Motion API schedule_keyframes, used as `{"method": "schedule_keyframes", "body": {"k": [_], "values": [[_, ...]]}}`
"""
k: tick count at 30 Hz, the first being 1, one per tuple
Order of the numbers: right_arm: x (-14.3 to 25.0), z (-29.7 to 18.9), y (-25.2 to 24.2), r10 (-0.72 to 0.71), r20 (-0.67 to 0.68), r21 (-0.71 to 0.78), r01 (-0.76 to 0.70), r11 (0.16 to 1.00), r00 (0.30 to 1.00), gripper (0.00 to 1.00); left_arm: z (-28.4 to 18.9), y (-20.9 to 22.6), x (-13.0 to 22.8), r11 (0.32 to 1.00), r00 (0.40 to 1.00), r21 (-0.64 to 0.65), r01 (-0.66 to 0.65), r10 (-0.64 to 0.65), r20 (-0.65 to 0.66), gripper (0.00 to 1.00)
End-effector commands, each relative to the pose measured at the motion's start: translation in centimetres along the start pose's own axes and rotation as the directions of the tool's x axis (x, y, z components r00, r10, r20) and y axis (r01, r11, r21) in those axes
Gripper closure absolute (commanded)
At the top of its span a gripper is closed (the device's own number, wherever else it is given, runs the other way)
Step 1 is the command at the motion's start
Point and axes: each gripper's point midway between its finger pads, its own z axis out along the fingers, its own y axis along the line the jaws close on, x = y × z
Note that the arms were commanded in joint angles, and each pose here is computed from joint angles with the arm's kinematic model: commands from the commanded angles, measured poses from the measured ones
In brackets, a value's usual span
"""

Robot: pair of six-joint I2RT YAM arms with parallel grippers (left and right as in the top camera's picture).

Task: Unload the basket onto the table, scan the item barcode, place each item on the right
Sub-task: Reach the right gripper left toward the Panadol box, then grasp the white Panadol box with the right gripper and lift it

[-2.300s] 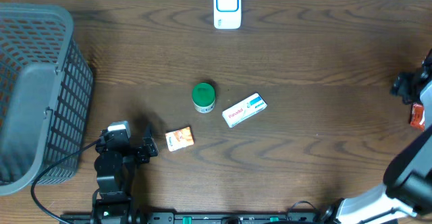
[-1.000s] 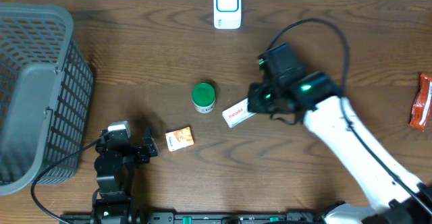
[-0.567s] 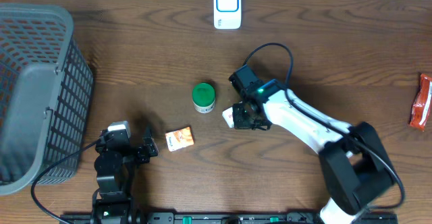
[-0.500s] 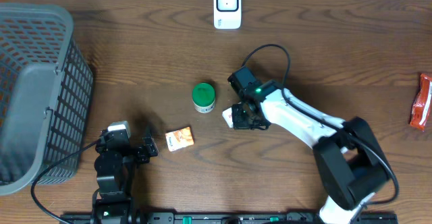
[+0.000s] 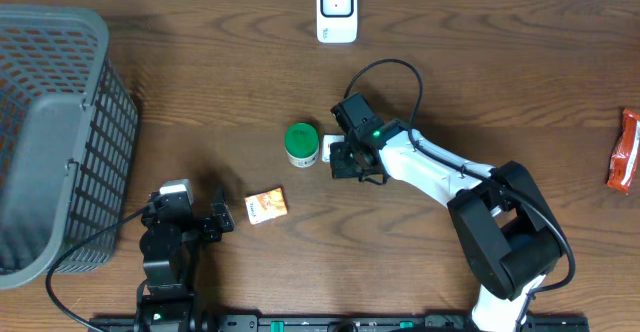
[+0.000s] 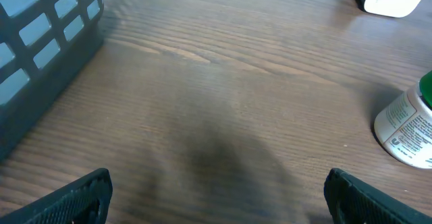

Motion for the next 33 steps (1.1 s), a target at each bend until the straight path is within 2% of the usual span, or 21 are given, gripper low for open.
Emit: {"method": "schedule_keyframes", "body": {"k": [1, 8, 11, 15, 16, 17, 19, 20, 21, 24, 27, 29, 33], "values": [[-1.8, 0.2, 0.0, 0.003, 0.046, -0.012, -0.003, 1.000, 0.999, 0.98, 0.1, 0.2, 1.5, 1.000, 0.999, -0.001, -0.010, 0.010, -0.050, 0.01], [-5.4, -0.7, -0.6, 0.016, 0.145, -0.054, -0.009, 0.999, 0.989, 0.99, 0.1, 0.2, 1.5, 1.000, 0.999, -0.001, -0.010, 0.010, -0.050, 0.01], [-6.1, -2.2, 0.8, -0.062, 0.138, -0.108, 0.077, 0.991, 0.988, 0.94, 0.1, 0.2, 1.5, 1.000, 0.999, -0.001, -0.010, 0.010, -0.050, 0.01], [-6.1, -4.9, 2.2, -0.234, 0.117, -0.126, 0.248, 0.960, 0.965, 0.73, 0.1, 0.2, 1.5, 1.000, 0.999, -0.001, -0.010, 0.010, -0.050, 0.01], [-6.0, -5.8, 2.3, -0.282, 0.108, -0.117, 0.294, 0.949, 0.953, 0.57, 0.1, 0.2, 1.5, 1.000, 0.999, -0.001, -0.010, 0.010, -0.049, 0.01], [-6.0, -6.4, 2.4, -0.319, 0.107, -0.112, 0.330, 0.937, 0.942, 0.47, 0.1, 0.2, 1.5, 1.000, 0.999, -0.001, -0.010, 0.010, -0.050, 0.01], [-6.7, -7.9, 2.8, -0.435, 0.138, -0.091, 0.449, 0.889, 0.890, 0.32, 0.1, 0.2, 1.5, 1.000, 0.999, -0.001, -0.010, 0.010, -0.049, 0.01], [-6.9, -8.1, 2.7, -0.460, 0.146, -0.075, 0.474, 0.877, 0.876, 0.30, 0.1, 0.2, 1.5, 1.000, 0.999, -0.001, -0.010, 0.010, -0.050, 0.01], [-6.9, -8.3, 2.6, -0.486, 0.149, -0.064, 0.499, 0.864, 0.861, 0.24, 0.1, 0.2, 1.5, 1.000, 0.999, -0.001, -0.010, 0.010, -0.050, 0.01], [-6.7, -8.0, 2.5, -0.626, 0.149, -0.041, 0.638, 0.769, 0.765, 0.03, 0.1, 0.2, 1.5, 1.000, 0.999, -0.001, -0.010, 0.010, -0.050, 0.01], [-6.6, -7.3, 2.0, -0.713, 0.133, -0.027, 0.722, 0.692, 0.688, 0.01, 0.1, 0.2, 1.5, 1.000, 0.999, -0.001, -0.010, 0.010, -0.050, 0.01], [-6.8, -7.0, 1.5, -0.738, 0.127, -0.015, 0.746, 0.666, 0.662, 0.01, 0.1, 0.2, 1.5, 1.000, 0.999, -0.001, -0.010, 0.010, -0.050, 0.02], [-7.8, -7.0, -0.1, -0.738, 0.114, 0.040, 0.739, 0.673, 0.665, 0.01, 0.1, 0.2, 1.5, 1.000, 0.999, -0.001, -0.010, 0.010, -0.050, 0.01]]}}
